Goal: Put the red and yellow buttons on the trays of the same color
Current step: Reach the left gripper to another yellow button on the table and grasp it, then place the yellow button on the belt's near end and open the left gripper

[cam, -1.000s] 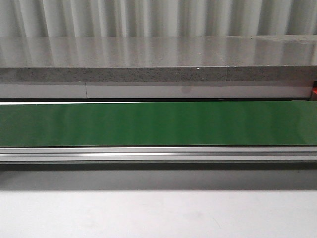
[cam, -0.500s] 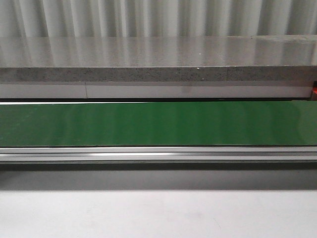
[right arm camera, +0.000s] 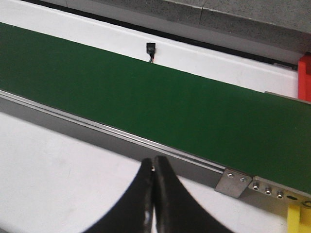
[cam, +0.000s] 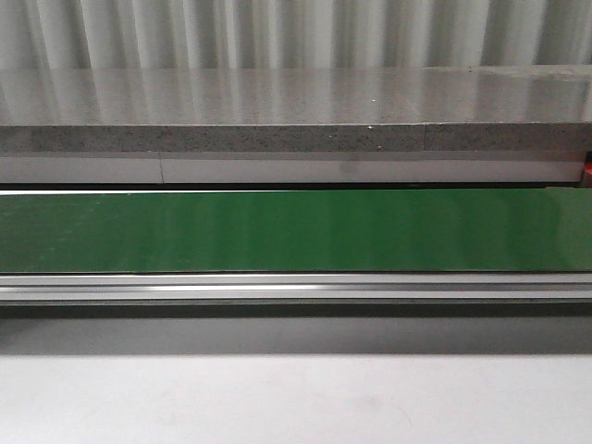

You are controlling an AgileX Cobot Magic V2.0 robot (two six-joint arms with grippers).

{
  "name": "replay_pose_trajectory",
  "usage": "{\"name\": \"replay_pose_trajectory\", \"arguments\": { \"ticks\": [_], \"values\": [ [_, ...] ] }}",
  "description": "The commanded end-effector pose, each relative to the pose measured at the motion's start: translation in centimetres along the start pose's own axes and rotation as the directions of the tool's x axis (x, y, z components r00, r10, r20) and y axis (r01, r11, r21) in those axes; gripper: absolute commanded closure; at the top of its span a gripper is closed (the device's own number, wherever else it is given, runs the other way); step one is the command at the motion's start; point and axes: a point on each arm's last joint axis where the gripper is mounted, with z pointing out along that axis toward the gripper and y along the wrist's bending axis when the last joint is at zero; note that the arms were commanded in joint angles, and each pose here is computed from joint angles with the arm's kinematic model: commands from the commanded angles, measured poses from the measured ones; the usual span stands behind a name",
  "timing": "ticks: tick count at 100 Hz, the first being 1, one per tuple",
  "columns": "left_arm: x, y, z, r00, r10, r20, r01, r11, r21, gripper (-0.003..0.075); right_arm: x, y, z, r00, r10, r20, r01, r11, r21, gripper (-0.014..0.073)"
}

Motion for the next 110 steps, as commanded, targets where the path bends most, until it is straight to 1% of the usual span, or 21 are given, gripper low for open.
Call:
{"name": "replay_pose_trajectory", "arguments": {
  "ticks": [1,10,16,34,44,66,85,93,102,106,110],
  "values": [
    [-1.8,0.0,-1.1,0.997,-0.003,0.075,0.001,1.000,0.015,0.0227,-1.2,0.0,-0.3,0.997,-0.012,0.078,0.011,1.000,0.007,0.0662],
    [-3.3,0.3,-0.3,0.998,-0.009,0.060,0.008,1.000,0.014,0.0228,-1.2,0.0,-0.3,0.997,-0.012,0.078,0.011,1.000,0.007,0.0662],
    [-4.0,0.5,0.7,1.000,-0.009,0.023,0.009,1.000,0.009,0.0228,-1.2,0.0,-0.3,0.997,-0.012,0.078,0.011,1.000,0.007,0.0662],
    [-5.8,1.2,2.7,0.998,0.017,-0.061,-0.020,0.999,-0.047,0.0228,-1.2,0.0,-0.3,0.997,-0.012,0.078,0.011,1.000,0.007,0.0662],
    [-6.5,1.5,3.5,0.998,-0.015,-0.066,0.012,0.999,-0.050,0.0228,-1.2,0.0,-0.3,0.997,-0.012,0.078,0.011,1.000,0.007,0.0662],
    [-7.8,1.9,5.7,0.997,-0.017,-0.075,0.013,0.998,-0.058,0.0228,-1.2,0.0,-0.3,0.997,-0.012,0.078,0.011,1.000,0.007,0.0662],
    [-8.3,2.0,8.1,0.997,-0.025,-0.074,0.022,0.999,-0.049,0.0228,-1.2,0.0,-0.3,0.997,-0.011,0.078,0.010,1.000,0.007,0.0662],
    [-8.4,2.1,8.8,0.997,-0.026,-0.067,0.023,0.998,-0.050,0.0228,-1.2,0.0,-0.3,0.997,-0.011,0.078,0.010,1.000,0.007,0.0662],
    [-8.8,2.1,9.0,0.999,-0.025,-0.033,0.024,0.999,-0.049,0.0228,-1.2,0.0,-0.3,0.997,-0.011,0.078,0.010,1.000,0.007,0.0662],
    [-8.9,2.1,9.0,0.999,-0.025,-0.023,0.024,0.999,-0.049,0.0239,-1.2,0.0,-0.3,0.997,-0.011,0.078,0.010,1.000,0.007,0.0662],
    [-8.8,2.1,9.0,0.999,-0.025,-0.023,0.024,0.999,-0.049,0.0269,-1.2,0.0,-0.3,0.997,-0.011,0.078,0.010,1.000,0.007,0.0662]
  ]
}}
